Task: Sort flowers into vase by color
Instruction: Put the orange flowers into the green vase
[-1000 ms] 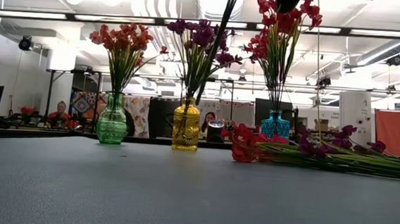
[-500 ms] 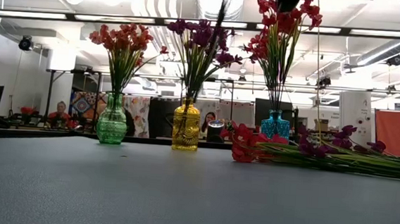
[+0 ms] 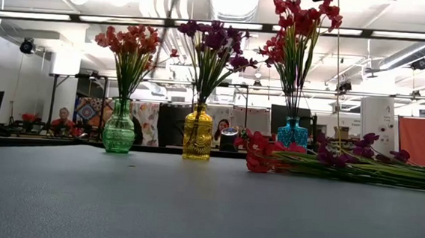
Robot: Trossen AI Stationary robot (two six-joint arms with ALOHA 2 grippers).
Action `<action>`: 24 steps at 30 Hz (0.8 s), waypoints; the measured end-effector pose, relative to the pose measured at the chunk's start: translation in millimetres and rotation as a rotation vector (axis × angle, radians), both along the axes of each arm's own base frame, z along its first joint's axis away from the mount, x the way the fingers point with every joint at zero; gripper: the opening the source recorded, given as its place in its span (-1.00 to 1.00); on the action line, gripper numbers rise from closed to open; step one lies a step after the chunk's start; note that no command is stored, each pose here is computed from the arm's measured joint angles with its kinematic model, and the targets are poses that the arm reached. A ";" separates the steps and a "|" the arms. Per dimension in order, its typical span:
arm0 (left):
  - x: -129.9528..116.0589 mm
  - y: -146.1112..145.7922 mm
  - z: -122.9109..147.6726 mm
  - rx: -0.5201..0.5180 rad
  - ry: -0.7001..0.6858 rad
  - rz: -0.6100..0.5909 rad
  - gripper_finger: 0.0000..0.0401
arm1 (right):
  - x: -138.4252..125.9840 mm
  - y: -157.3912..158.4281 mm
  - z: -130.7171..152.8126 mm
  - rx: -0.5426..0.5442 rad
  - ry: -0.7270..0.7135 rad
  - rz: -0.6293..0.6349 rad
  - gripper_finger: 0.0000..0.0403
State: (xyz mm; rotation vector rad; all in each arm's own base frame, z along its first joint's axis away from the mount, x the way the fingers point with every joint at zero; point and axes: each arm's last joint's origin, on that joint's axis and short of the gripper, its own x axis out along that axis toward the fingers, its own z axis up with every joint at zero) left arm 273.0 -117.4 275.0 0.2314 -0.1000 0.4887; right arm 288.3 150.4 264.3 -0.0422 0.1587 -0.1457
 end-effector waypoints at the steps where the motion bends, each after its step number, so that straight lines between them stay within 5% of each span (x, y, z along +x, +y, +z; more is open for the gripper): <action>1: -9.2 7.2 4.7 0.004 -0.014 0.007 -0.96 | -0.4 -0.1 -0.1 0.000 0.004 0.000 0.00; 9: -61.5 72.6 18.7 0.043 -0.108 0.122 -0.97 | 1.7 -3.0 -0.6 -0.013 0.009 -0.013 0.00; 18: -85.7 136.1 -5.8 0.216 -0.115 0.071 -0.97 | 4.9 -8.1 -1.7 -0.024 0.013 -0.030 0.00; 24: -93.2 164.4 -14.7 0.236 -0.088 0.182 -0.97 | 5.7 -9.4 -2.2 -0.026 0.015 -0.035 0.00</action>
